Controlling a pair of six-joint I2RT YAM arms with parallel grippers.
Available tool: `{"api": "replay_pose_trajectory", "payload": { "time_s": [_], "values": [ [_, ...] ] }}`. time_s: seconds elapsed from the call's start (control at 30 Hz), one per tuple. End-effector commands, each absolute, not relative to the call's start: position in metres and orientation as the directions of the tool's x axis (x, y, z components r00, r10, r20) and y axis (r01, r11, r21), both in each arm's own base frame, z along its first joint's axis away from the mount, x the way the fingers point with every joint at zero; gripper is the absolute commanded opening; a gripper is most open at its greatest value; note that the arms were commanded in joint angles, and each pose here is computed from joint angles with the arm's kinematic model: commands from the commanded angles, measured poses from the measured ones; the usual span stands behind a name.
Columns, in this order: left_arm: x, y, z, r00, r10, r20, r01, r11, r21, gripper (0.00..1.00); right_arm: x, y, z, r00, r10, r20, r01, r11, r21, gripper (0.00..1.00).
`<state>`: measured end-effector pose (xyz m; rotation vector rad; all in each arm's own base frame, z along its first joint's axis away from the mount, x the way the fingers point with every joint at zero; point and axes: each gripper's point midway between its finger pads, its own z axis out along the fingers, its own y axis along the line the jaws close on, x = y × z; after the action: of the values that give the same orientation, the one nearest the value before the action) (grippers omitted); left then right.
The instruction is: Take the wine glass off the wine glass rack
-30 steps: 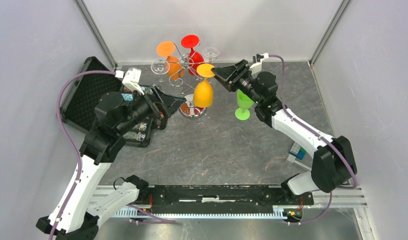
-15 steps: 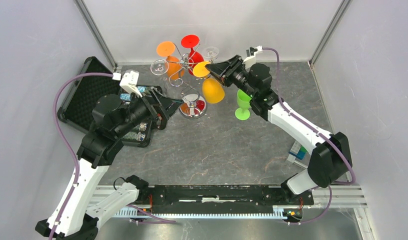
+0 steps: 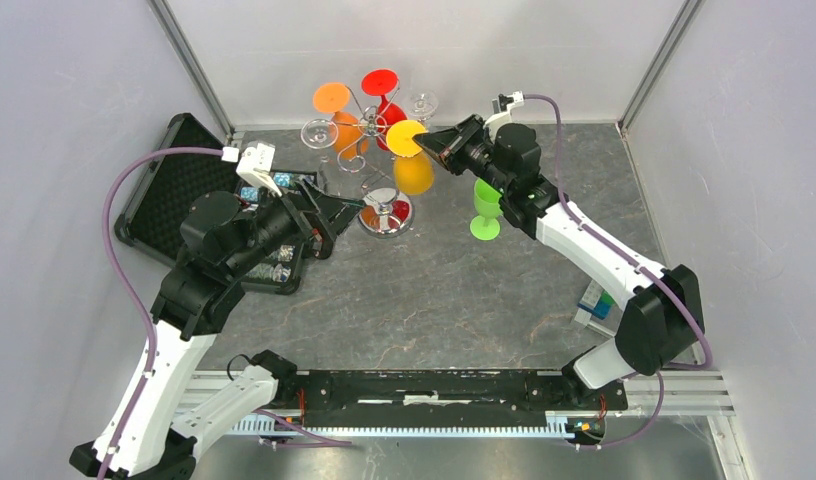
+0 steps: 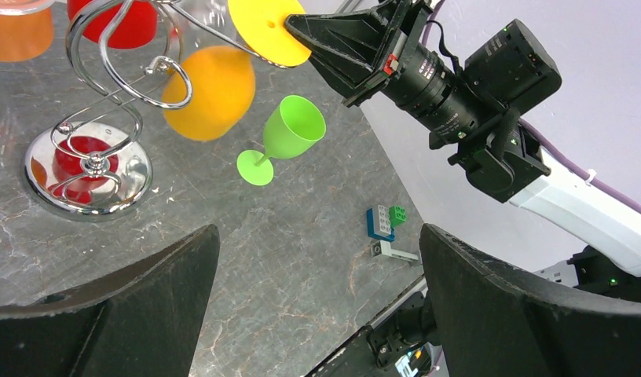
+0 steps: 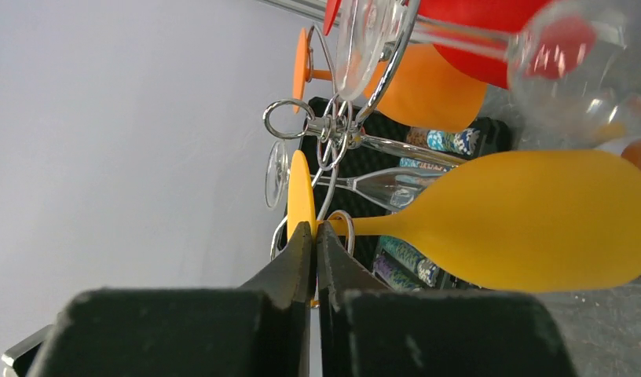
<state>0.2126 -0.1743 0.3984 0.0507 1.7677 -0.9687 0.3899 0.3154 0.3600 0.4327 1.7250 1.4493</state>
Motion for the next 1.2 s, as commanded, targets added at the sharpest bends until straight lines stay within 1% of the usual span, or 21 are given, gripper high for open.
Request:
{"api": "replay_pose_trajectory", "payload": {
  "time_s": [0.0, 0.13, 0.27, 0.6, 0.67, 0.77, 0.97, 1.17],
  "values": [
    [0.209, -0.172, 0.414, -0.377, -0.392, -0.839, 0.507, 0.671, -0.541, 1.00, 0.394, 0.310, 0.389, -0.545, 0.737, -0.399, -0.288, 0.283, 0.915, 0.00],
    [0.208, -0.167, 0.414, -0.368, -0.386, -0.846, 0.493, 0.691, -0.529, 1.00, 0.391, 0.299, 0.413, -0.480, 0.771, -0.417, -0.315, 0.292, 0.903, 0.00],
    [0.208, -0.163, 0.418, -0.352, -0.390, -0.851, 0.488, 0.699, -0.523, 1.00, 0.385, 0.292, 0.415, -0.461, 0.783, -0.417, -0.305, 0.302, 0.903, 0.00],
    [0.212, -0.162, 0.415, -0.352, -0.394, -0.849, 0.471, 0.709, -0.524, 1.00, 0.368, 0.291, 0.399, -0.492, 0.770, -0.407, -0.265, 0.313, 0.912, 0.00],
    [0.212, -0.162, 0.414, -0.353, -0.395, -0.848, 0.470, 0.708, -0.526, 1.00, 0.368, 0.285, 0.398, -0.467, 0.781, -0.416, -0.255, 0.331, 0.908, 0.00],
    [0.213, -0.163, 0.413, -0.356, -0.391, -0.848, 0.469, 0.710, -0.525, 1.00, 0.363, 0.285, 0.399, -0.464, 0.782, -0.416, -0.265, 0.325, 0.908, 0.00],
    [0.215, -0.163, 0.410, -0.357, -0.390, -0.849, 0.463, 0.715, -0.523, 1.00, 0.355, 0.302, 0.406, -0.503, 0.757, -0.418, -0.302, 0.299, 0.905, 0.00],
    [0.214, -0.161, 0.409, -0.352, -0.392, -0.850, 0.460, 0.719, -0.522, 1.00, 0.356, 0.318, 0.407, -0.519, 0.741, -0.426, -0.313, 0.299, 0.901, 0.00]
  ]
}}
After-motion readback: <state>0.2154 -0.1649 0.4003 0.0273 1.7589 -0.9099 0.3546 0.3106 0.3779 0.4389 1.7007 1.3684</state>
